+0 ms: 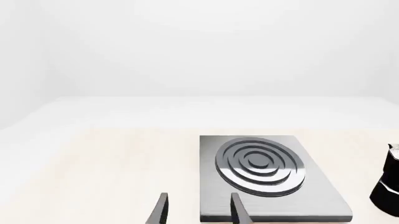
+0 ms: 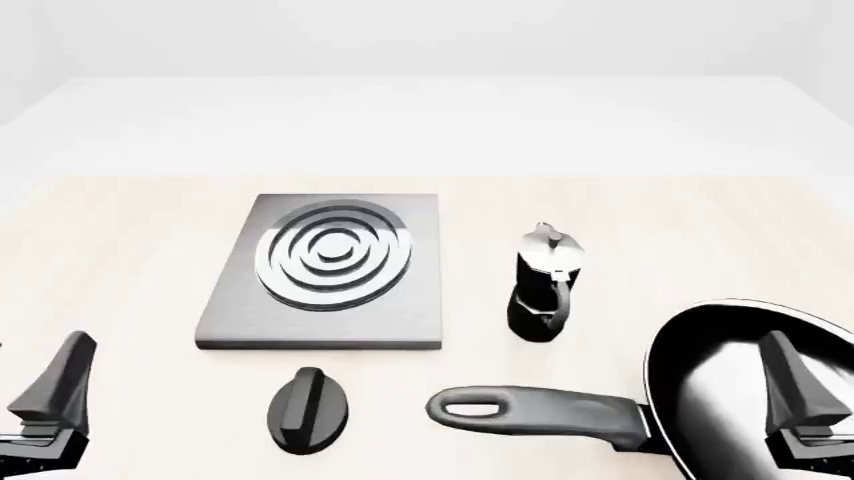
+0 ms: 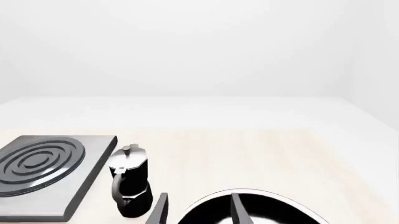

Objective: Put the frying pan on the stove.

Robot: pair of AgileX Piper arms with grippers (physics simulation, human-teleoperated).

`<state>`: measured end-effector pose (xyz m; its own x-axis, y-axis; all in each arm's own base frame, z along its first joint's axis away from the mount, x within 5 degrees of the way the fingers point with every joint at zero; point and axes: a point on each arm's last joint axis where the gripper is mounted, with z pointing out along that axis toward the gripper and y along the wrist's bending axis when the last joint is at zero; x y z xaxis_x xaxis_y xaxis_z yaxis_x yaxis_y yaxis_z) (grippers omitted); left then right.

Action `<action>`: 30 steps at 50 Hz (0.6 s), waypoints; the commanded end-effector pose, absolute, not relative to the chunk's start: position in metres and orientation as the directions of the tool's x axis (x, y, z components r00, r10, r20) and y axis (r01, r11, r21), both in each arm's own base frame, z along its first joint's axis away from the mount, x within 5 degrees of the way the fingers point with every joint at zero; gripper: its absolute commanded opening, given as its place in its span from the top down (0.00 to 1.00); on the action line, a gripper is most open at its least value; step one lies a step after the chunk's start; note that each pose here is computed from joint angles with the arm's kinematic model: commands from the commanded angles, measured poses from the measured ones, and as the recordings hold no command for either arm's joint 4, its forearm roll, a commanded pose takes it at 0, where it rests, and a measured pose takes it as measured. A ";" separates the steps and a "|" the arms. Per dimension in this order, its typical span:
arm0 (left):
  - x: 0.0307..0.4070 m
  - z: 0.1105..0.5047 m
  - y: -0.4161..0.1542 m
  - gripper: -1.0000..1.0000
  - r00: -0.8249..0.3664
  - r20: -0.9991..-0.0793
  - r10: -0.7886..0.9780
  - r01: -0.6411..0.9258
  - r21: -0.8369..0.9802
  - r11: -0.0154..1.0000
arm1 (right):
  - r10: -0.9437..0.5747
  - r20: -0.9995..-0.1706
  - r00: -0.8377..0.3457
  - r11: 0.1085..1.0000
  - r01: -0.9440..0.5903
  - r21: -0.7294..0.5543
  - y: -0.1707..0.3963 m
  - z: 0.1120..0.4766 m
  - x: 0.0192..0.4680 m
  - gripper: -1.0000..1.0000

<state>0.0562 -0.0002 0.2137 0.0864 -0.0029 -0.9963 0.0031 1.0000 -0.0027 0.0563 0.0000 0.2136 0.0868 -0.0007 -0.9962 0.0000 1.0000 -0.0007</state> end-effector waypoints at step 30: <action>0.098 0.306 -0.021 0.00 -0.073 -0.997 0.029 0.213 0.013 0.977 | -0.008 -0.996 0.088 1.000 0.000 -0.008 0.000 0.215 0.057 0.00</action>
